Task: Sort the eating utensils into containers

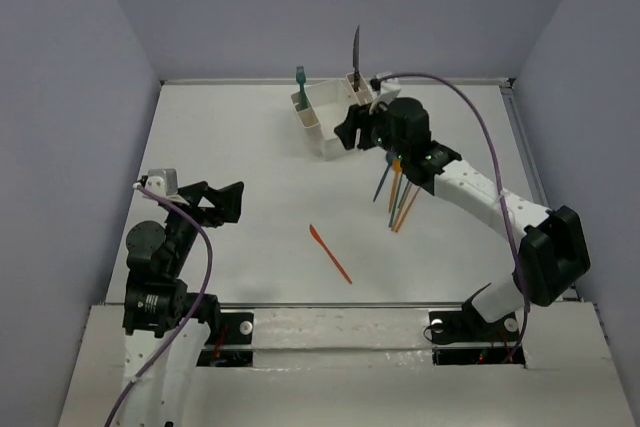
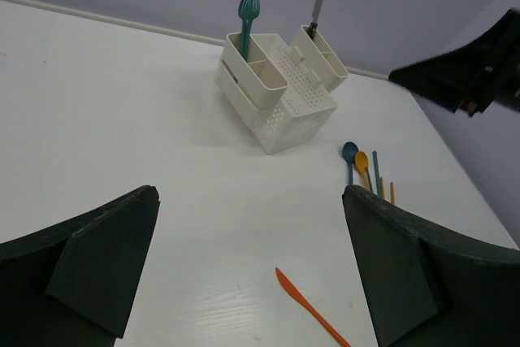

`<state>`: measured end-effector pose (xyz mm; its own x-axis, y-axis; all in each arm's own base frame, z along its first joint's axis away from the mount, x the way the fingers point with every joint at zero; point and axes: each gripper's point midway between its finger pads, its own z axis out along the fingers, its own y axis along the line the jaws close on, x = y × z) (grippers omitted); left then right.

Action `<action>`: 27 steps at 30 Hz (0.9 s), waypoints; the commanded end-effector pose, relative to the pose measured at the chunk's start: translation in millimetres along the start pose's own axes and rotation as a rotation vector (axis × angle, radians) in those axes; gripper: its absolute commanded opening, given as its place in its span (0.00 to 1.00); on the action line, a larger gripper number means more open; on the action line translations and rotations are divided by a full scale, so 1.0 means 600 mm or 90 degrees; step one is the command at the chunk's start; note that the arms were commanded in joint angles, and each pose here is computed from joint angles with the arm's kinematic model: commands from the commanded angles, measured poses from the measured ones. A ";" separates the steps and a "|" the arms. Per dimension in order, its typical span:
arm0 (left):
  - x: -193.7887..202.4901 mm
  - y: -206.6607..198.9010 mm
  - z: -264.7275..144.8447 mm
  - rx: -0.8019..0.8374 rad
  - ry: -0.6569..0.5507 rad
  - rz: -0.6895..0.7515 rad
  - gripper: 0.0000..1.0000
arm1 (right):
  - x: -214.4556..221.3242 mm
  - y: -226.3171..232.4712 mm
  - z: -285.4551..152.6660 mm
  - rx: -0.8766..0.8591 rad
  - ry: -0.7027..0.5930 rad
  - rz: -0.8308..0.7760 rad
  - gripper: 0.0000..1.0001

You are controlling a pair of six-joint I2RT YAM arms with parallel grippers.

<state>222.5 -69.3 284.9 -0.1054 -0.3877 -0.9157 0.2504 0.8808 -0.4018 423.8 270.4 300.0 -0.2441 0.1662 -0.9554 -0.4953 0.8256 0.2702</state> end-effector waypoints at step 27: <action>-0.021 -0.024 -0.009 0.049 -0.042 0.014 0.99 | 0.547 0.155 -0.221 0.065 0.586 -0.145 0.53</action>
<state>215.6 -74.5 291.0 -0.0863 -0.3868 -0.9181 0.2946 0.8704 -0.3944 184.9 313.1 21.4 -0.7370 -0.4786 -0.4773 -0.5544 0.8320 0.0218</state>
